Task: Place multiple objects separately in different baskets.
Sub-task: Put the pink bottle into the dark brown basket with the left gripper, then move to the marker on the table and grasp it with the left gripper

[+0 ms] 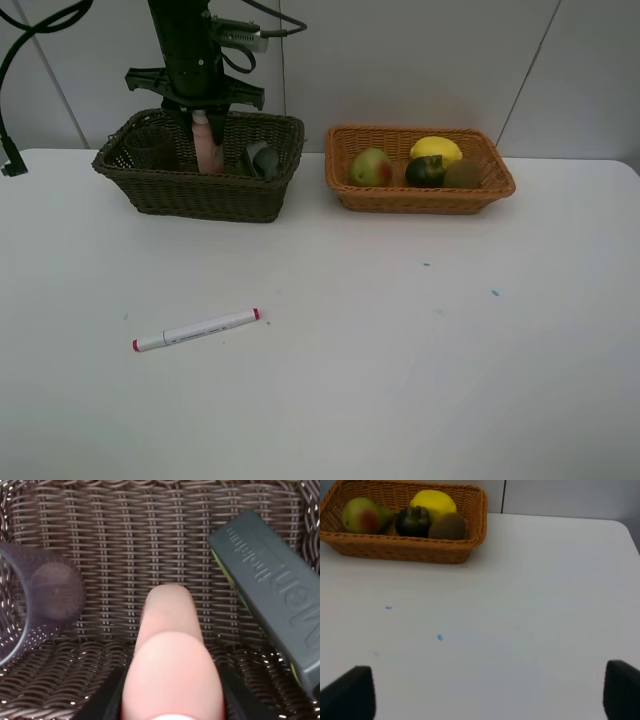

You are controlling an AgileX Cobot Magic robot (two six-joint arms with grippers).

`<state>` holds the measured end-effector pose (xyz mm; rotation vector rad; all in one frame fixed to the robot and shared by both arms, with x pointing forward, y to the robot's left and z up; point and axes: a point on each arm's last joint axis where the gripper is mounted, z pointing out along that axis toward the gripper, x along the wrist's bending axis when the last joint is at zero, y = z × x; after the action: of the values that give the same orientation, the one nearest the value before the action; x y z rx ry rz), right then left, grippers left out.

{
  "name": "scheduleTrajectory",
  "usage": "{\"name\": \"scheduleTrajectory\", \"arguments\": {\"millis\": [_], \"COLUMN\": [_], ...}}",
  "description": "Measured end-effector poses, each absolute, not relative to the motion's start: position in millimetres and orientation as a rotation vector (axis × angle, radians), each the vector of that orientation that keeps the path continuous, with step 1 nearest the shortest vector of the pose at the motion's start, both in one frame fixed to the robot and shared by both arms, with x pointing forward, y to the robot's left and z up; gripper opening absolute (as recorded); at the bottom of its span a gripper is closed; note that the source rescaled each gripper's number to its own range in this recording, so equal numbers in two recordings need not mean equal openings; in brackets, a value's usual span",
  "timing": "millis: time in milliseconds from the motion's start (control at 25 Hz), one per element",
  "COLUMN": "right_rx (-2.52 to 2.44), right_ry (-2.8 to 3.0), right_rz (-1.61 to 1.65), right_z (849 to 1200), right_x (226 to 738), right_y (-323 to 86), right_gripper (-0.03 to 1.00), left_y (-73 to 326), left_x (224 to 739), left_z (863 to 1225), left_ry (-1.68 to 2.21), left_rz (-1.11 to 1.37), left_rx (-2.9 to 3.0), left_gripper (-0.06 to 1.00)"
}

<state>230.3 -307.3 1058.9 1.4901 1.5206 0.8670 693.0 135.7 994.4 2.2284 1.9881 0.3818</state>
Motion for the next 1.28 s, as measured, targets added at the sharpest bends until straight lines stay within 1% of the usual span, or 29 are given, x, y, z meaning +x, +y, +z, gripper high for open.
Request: {"name": "scheduleTrajectory", "arguments": {"millis": [520, 560, 600, 640, 680, 720, 760, 800, 960, 1280], "right_rx": [1.49, 1.49, 1.49, 1.49, 1.49, 1.49, 1.49, 1.49, 1.49, 1.49], "right_ry": [1.521, 1.521, 1.521, 1.521, 1.521, 1.521, 1.521, 1.521, 1.521, 1.521], "right_rz": [0.867, 0.867, 0.867, 0.867, 0.867, 0.867, 0.867, 0.867, 0.867, 0.867], "right_z": [1058.9, 1058.9, 1058.9, 1058.9, 1058.9, 1058.9, 1058.9, 1058.9, 1058.9, 1058.9], "right_x": [230.3, 230.3, 230.3, 230.3, 230.3, 230.3, 230.3, 230.3, 230.3, 230.3], "right_y": [-307.3, -307.3, -307.3, -307.3, -307.3, -307.3, -307.3, -307.3, -307.3, -307.3], "right_gripper": [1.0, 1.0, 1.0, 1.0, 1.0, 1.0, 1.0, 1.0, 1.0, 1.0], "left_y": [139.7, 139.7, 139.7, 139.7, 139.7, 139.7, 139.7, 139.7, 139.7, 137.8], "left_x": [694.4, 694.4, 694.4, 694.4, 694.4, 694.4, 694.4, 694.4, 694.4, 693.1], "left_z": [994.3, 994.3, 994.3, 994.3, 994.3, 994.3, 994.3, 994.3, 994.3, 996.5], "left_ry": [1.931, 1.925, 1.925, 1.925, 1.926, 1.926, 1.93, 1.935, 1.945, 1.945], "left_rz": [0.39, 0.39, 0.39, 0.39, 0.39, 0.39, 0.39, 0.389, 0.388, 0.355], "left_rx": [2.289, 2.296, 2.296, 2.296, 2.295, 2.294, 2.29, 2.285, 2.275, 2.258], "left_gripper": [0.4, 0.41, 0.48, 0.59, 0.74, 0.86, 0.92, 0.96, 1.0, 1.0]}}
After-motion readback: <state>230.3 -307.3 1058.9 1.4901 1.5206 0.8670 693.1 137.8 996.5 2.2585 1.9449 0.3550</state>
